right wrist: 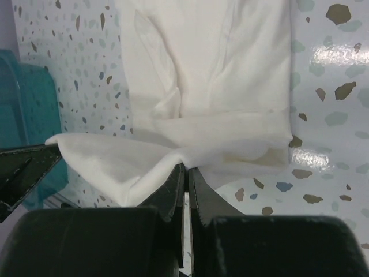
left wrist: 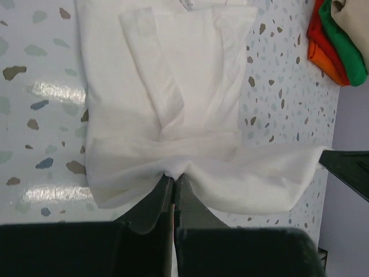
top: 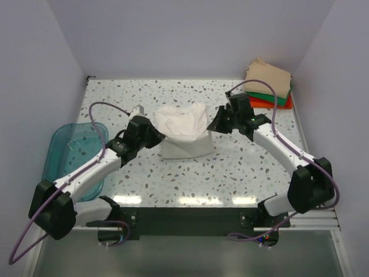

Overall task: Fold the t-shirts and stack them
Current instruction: Fold the tshirt

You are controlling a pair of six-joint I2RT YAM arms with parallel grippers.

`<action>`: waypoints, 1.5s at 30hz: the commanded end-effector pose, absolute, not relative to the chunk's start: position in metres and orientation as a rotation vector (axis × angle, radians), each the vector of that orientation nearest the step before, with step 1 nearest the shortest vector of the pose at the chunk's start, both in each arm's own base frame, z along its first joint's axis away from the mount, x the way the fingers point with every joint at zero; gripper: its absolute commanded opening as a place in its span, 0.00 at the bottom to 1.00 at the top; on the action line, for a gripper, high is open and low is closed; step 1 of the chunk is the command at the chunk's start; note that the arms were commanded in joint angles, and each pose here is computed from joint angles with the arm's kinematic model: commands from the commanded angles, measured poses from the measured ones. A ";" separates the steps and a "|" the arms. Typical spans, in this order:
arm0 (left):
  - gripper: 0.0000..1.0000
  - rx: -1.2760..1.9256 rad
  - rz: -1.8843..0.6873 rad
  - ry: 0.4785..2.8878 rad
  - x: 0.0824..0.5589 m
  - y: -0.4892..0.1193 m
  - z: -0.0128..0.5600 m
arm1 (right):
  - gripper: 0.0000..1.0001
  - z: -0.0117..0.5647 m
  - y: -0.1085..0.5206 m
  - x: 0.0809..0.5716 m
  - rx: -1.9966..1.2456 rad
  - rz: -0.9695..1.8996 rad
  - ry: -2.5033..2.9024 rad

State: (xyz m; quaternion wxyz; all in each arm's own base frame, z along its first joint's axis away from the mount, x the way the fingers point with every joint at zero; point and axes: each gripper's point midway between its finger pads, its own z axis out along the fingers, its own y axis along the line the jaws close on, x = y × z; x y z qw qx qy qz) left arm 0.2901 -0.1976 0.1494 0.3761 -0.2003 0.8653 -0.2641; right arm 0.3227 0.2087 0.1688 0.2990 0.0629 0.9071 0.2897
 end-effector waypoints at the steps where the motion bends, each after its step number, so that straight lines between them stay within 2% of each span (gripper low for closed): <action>1: 0.00 -0.436 -0.767 2.105 0.334 -0.204 0.192 | 0.00 0.199 0.215 0.362 0.142 0.751 2.318; 12: 0.00 -0.487 -0.785 2.099 0.428 -0.178 0.198 | 0.00 0.194 0.230 0.467 0.168 0.758 2.344; 15: 0.00 -0.526 -0.779 2.142 0.458 -0.168 0.171 | 0.00 0.200 0.234 0.506 0.171 0.795 2.311; 16: 0.00 -0.532 -0.783 2.135 0.466 -0.165 0.169 | 0.00 0.176 0.238 0.516 0.177 0.803 2.349; 18: 0.00 -0.556 -0.794 2.143 0.485 -0.154 0.156 | 0.00 0.186 0.240 0.539 0.173 0.833 2.310; 19: 0.00 -0.551 -0.806 2.128 0.494 -0.153 0.156 | 0.00 0.160 0.241 0.549 0.196 0.832 2.346; 21: 0.00 -0.546 -0.834 2.145 0.513 -0.149 0.142 | 0.00 0.163 0.243 0.569 0.193 0.862 2.310; 22: 0.00 -0.524 -0.851 2.123 0.525 -0.150 0.142 | 0.00 0.139 0.246 0.576 0.209 0.865 2.343; 24: 0.00 -0.532 -0.848 2.139 0.545 -0.146 0.127 | 0.00 0.141 0.249 0.593 0.199 0.904 2.299; 25: 0.00 -0.536 -0.851 2.138 0.550 -0.144 0.123 | 0.01 0.121 0.249 0.599 0.212 0.910 2.313; 28: 0.00 -0.572 -0.868 2.119 0.565 -0.135 0.111 | 0.02 0.127 0.253 0.620 0.180 0.950 2.233; 29: 0.00 -0.577 -0.875 2.109 0.570 -0.131 0.112 | 0.04 0.126 0.252 0.629 0.179 0.955 2.206; 32: 0.00 -0.601 -0.888 2.105 0.579 -0.120 0.103 | 0.20 0.125 0.247 0.639 0.185 0.954 2.170; 33: 0.13 -0.590 -0.903 2.088 0.583 -0.119 0.103 | 0.26 0.129 0.244 0.642 0.188 0.942 2.151; 35: 0.36 -0.599 -0.912 2.069 0.587 -0.109 0.107 | 0.33 0.128 0.239 0.642 0.196 0.929 2.149; 36: 0.54 -0.579 -0.915 2.033 0.589 -0.106 0.119 | 0.39 0.139 0.234 0.642 0.202 0.910 2.130; 38: 0.62 -0.540 -0.911 1.994 0.587 -0.101 0.139 | 0.46 0.133 0.227 0.635 0.212 0.867 2.148; 39: 0.65 -0.531 -0.901 1.986 0.585 -0.100 0.145 | 0.52 0.156 0.223 0.631 0.203 0.851 2.114; 41: 0.65 -0.525 -0.881 1.976 0.575 -0.101 0.156 | 0.53 0.151 0.218 0.622 0.208 0.826 2.122; 42: 0.61 -0.529 -0.880 1.981 0.570 -0.104 0.156 | 0.54 0.171 0.219 0.615 0.190 0.827 2.096; 44: 0.53 -0.548 -0.874 2.008 0.553 -0.112 0.149 | 0.54 0.165 0.227 0.599 0.168 0.827 2.125; 45: 0.40 -0.547 -0.870 2.016 0.548 -0.116 0.148 | 0.54 0.178 0.230 0.593 0.141 0.827 2.109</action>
